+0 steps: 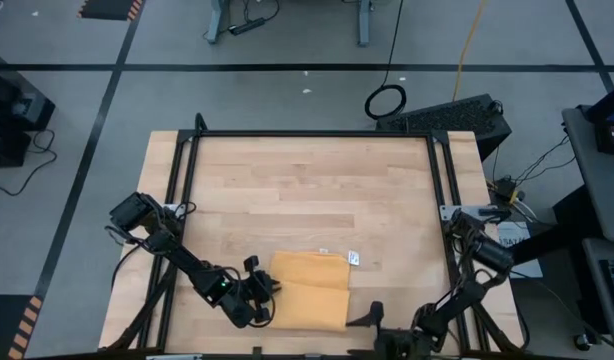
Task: Roll towel
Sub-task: Roll the yellow towel
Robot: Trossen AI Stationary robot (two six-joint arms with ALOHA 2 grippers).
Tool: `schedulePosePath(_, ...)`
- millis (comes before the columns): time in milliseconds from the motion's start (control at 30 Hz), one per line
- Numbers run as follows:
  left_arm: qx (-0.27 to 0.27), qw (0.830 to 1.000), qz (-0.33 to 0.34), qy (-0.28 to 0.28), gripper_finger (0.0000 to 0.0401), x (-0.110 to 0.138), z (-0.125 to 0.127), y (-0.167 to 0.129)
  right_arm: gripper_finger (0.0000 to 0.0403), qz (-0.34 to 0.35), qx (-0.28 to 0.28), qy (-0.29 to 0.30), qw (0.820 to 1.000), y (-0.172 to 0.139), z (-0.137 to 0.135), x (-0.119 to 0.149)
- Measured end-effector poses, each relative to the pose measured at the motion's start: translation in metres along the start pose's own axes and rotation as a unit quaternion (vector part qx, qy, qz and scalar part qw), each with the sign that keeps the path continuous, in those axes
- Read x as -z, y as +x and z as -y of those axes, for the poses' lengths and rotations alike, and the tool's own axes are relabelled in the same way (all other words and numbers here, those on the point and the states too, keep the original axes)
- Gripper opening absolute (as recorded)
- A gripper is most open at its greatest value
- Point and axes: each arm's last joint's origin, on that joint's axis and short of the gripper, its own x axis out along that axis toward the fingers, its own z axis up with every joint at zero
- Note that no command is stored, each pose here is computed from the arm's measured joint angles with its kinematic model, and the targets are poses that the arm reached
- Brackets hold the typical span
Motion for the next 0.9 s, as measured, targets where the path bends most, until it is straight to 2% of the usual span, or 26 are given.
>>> schedulePosePath(133,0.001,1.000,0.000,-0.001,0.0074,0.000,0.000,0.000,0.0361,0.008,0.053,-0.052,0.997,0.012,-0.008,-0.004)
schedulePosePath(267,0.006,1.000,-0.004,-0.001,0.0074,0.000,0.000,0.000,0.0363,0.008,0.098,-0.107,0.989,0.015,-0.012,-0.008)
schedulePosePath(433,0.006,1.000,-0.005,-0.001,0.0074,0.000,0.000,0.000,0.0363,0.001,0.091,-0.152,0.984,0.010,-0.015,-0.008)
schedulePosePath(667,0.007,1.000,-0.005,-0.001,0.0074,0.000,0.000,0.000,0.0359,-0.017,0.089,-0.111,0.990,0.023,-0.005,-0.005)
schedulePosePath(900,0.008,1.000,-0.006,-0.001,0.0074,0.000,0.001,0.000,0.0329,-0.044,0.071,-0.096,0.992,0.039,0.007,-0.002)
